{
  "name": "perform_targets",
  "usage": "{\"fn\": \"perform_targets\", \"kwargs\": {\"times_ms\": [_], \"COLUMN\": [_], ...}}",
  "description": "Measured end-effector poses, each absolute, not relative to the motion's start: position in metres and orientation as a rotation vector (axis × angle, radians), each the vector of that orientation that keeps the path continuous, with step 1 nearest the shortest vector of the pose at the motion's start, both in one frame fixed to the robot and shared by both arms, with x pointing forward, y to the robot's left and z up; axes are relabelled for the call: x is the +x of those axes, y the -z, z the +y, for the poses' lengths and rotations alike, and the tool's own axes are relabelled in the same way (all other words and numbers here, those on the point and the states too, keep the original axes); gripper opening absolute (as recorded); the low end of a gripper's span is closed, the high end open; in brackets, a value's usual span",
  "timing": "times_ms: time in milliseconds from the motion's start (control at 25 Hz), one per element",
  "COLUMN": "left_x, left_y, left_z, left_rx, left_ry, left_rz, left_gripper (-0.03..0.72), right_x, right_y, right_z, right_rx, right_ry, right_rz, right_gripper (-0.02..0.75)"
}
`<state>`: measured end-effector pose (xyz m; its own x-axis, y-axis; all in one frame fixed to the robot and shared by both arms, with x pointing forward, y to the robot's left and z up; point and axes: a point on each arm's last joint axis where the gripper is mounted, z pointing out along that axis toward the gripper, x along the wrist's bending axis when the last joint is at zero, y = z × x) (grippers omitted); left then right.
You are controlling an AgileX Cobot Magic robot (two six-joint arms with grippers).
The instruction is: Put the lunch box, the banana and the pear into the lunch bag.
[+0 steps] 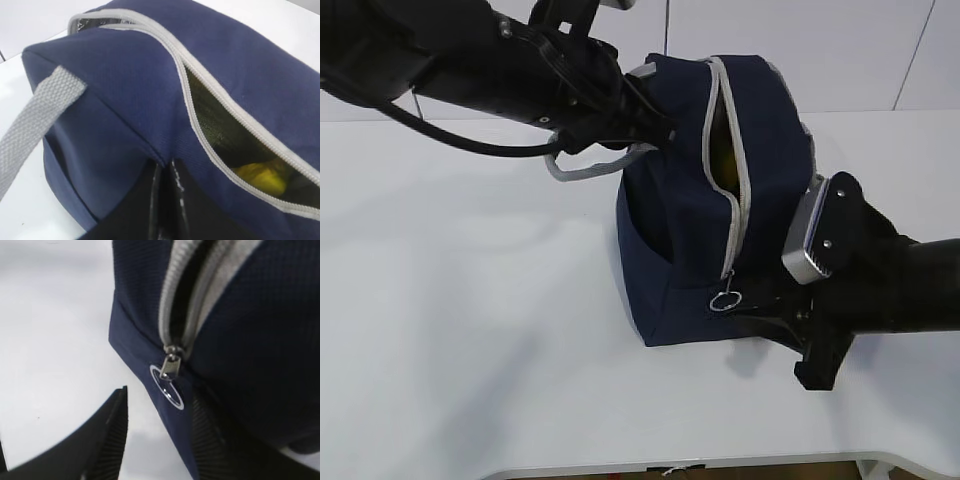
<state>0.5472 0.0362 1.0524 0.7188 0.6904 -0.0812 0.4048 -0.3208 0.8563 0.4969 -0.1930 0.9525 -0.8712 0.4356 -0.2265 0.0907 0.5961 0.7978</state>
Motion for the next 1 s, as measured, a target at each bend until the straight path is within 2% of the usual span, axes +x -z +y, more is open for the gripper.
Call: {"fn": "perform_targets", "kwargs": {"times_ms": [320,1000], "left_x": [0.547,0.547], "left_y": [-1.052,-1.053], "left_z": [0.036,0.036], "left_rx": [1.955,1.953], "left_ry": [-0.371,-0.374], "left_rz": [0.840,0.841], "left_gripper": [-0.015,-0.015], "right_x": [0.499,0.512], "right_y": [-0.935,-0.927], "right_z": [-0.189,-0.183], "right_rx": [0.442,0.467], "right_ry": [-1.234,-1.297], "right_rz": [2.489,2.504], "right_gripper": [0.347,0.333]}}
